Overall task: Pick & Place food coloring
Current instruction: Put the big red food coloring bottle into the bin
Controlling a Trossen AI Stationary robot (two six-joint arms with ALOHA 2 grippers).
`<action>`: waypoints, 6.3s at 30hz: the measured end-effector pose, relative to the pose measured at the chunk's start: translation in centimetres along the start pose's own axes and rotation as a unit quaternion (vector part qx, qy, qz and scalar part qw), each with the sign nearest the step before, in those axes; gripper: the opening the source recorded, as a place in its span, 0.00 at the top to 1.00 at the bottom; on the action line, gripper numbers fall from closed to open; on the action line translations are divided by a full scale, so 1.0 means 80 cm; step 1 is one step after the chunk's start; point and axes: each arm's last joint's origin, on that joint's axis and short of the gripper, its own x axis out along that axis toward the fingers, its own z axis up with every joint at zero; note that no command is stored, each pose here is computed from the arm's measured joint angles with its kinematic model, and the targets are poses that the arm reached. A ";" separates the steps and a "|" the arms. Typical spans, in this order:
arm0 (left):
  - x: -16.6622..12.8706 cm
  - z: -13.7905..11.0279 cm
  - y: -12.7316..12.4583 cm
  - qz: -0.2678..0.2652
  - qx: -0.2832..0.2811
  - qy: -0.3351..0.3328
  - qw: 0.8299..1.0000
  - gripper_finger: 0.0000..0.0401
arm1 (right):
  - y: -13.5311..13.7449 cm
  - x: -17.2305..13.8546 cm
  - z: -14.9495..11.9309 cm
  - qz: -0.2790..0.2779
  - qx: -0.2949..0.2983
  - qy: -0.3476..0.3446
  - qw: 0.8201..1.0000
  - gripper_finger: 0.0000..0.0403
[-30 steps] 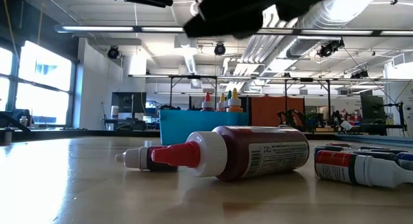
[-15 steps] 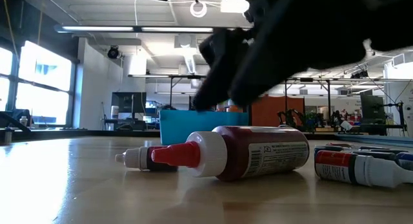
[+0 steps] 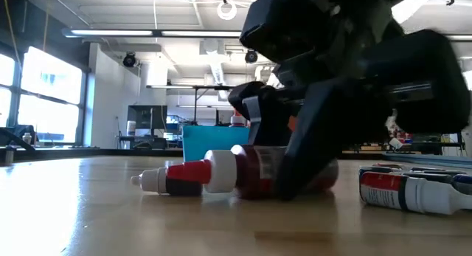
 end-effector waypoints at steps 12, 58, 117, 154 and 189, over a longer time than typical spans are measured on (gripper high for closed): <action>0.000 0.000 0.000 0.001 0.019 0.000 1.000 0.64 | -0.036 -0.029 0.026 0.004 -0.021 -0.038 0.999 0.51; -0.001 -0.004 0.006 0.091 0.089 0.027 0.992 0.64 | -0.117 -0.027 0.051 -0.137 -0.055 0.176 0.973 0.51; -0.001 -0.006 0.006 0.093 0.103 0.033 0.990 0.64 | -0.110 -0.049 -0.060 -0.238 0.578 0.336 0.704 0.52; -0.001 -0.006 0.007 0.096 0.087 0.031 0.991 0.64 | -0.134 -0.263 0.063 -0.361 0.296 -0.032 0.884 0.71; -0.001 -0.006 0.007 0.097 0.088 0.032 0.991 0.64 | -0.220 -0.208 0.074 -0.147 0.184 0.208 0.949 0.69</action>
